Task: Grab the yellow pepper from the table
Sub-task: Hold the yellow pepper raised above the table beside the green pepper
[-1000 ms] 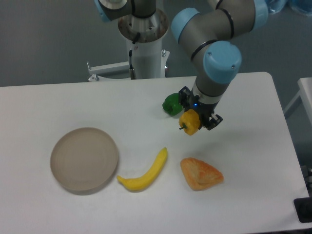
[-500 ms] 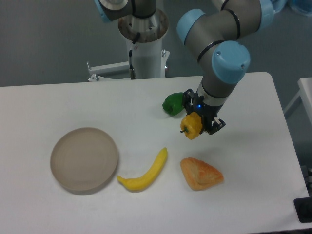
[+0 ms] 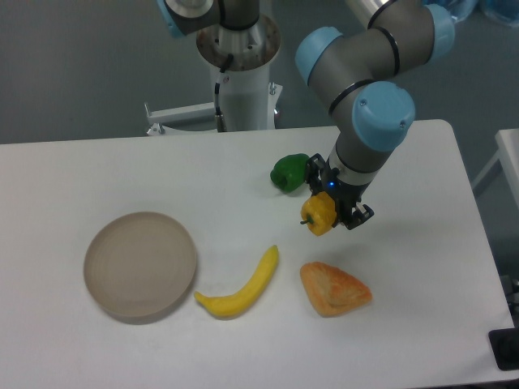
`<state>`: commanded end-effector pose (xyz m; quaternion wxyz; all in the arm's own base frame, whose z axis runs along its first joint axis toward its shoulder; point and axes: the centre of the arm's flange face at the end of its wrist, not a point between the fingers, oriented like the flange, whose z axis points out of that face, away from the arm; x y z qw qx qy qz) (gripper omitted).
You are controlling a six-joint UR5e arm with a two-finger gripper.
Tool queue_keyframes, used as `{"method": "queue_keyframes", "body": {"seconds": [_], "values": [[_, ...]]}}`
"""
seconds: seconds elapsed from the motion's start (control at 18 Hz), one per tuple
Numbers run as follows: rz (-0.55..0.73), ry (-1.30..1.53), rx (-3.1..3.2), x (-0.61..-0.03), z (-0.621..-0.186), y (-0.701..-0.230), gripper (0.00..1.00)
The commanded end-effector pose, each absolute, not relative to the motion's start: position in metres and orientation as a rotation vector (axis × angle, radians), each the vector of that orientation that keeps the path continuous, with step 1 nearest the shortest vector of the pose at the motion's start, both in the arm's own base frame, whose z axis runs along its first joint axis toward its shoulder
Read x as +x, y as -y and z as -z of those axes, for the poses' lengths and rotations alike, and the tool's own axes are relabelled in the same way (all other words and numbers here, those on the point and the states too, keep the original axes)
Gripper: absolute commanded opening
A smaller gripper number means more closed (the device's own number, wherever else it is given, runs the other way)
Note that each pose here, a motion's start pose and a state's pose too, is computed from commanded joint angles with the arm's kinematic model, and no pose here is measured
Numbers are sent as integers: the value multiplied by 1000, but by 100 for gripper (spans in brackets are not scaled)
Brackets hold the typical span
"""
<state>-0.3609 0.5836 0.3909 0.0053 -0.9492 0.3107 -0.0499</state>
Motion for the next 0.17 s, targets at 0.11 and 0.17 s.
{"method": "queue_keyframes", "body": {"seconds": [0.11, 0.17], "values": [[154, -973, -2971, -361, -392, -584, 8], [154, -973, -2971, -361, -392, -584, 8]]}}
